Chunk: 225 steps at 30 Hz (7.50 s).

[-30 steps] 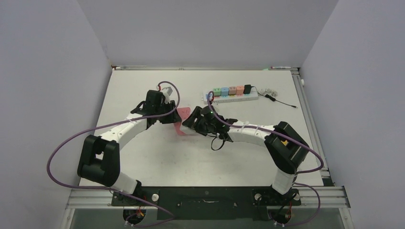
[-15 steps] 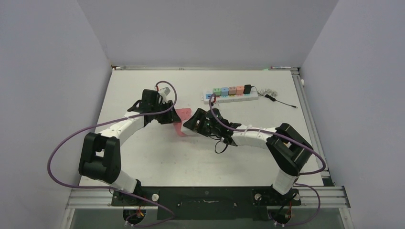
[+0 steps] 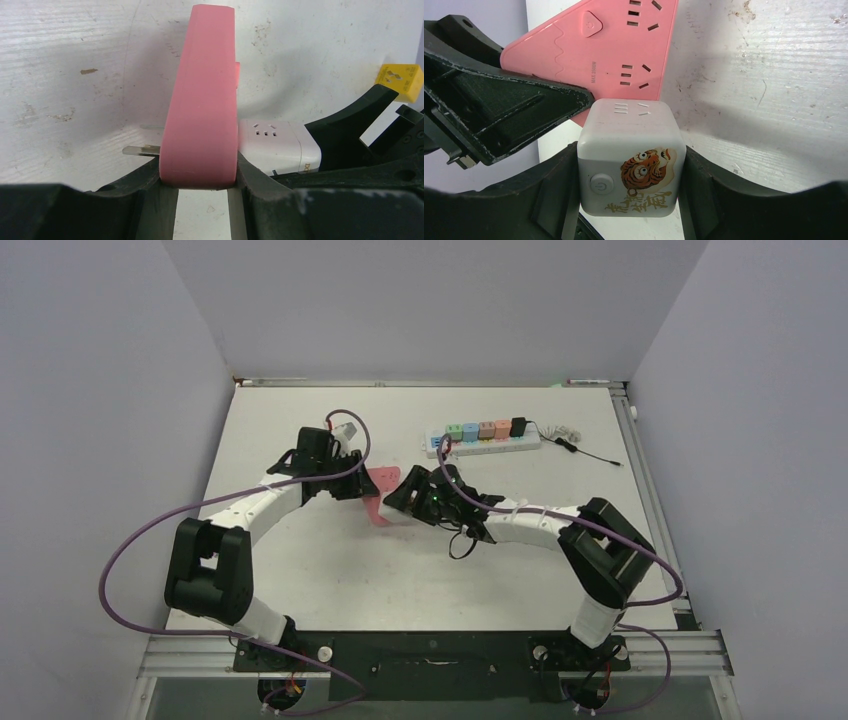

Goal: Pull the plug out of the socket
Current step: Remove the plug from the socket, then place the plug at the center of the board, then place the socket at the center of the board, then move the socket to the center of the board.

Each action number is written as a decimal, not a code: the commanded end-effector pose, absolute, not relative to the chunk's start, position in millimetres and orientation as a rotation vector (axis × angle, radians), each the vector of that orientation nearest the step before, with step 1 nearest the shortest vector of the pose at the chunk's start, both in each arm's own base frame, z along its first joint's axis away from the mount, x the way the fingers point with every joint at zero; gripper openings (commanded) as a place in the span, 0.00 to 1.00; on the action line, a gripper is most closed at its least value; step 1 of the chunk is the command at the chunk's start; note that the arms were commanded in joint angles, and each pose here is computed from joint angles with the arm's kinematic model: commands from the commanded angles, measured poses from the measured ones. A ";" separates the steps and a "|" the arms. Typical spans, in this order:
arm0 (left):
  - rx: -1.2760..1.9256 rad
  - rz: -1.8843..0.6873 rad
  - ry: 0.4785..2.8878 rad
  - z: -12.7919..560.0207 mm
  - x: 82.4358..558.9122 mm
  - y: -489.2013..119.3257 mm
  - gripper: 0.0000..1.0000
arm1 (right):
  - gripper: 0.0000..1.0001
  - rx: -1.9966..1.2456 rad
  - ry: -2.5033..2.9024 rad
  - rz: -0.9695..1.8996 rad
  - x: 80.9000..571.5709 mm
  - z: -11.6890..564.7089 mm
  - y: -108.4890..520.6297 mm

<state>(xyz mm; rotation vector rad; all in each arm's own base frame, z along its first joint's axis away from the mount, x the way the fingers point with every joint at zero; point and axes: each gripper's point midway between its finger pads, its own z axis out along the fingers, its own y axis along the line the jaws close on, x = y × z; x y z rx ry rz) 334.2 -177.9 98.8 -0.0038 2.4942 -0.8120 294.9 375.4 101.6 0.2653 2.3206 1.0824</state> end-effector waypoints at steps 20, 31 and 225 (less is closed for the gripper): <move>0.165 -0.529 2.433 116.0 339.9 -182.5 0.00 | 0.05 0.422 2.380 0.935 327.8 82.8 387.2; 0.092 -0.618 2.462 111.0 348.3 -174.9 0.00 | 0.05 0.372 2.315 0.980 327.0 90.1 385.9; -0.102 -0.526 2.208 217.4 411.7 -100.7 0.96 | 0.75 1.024 1.981 0.183 560.5 77.9 74.0</move>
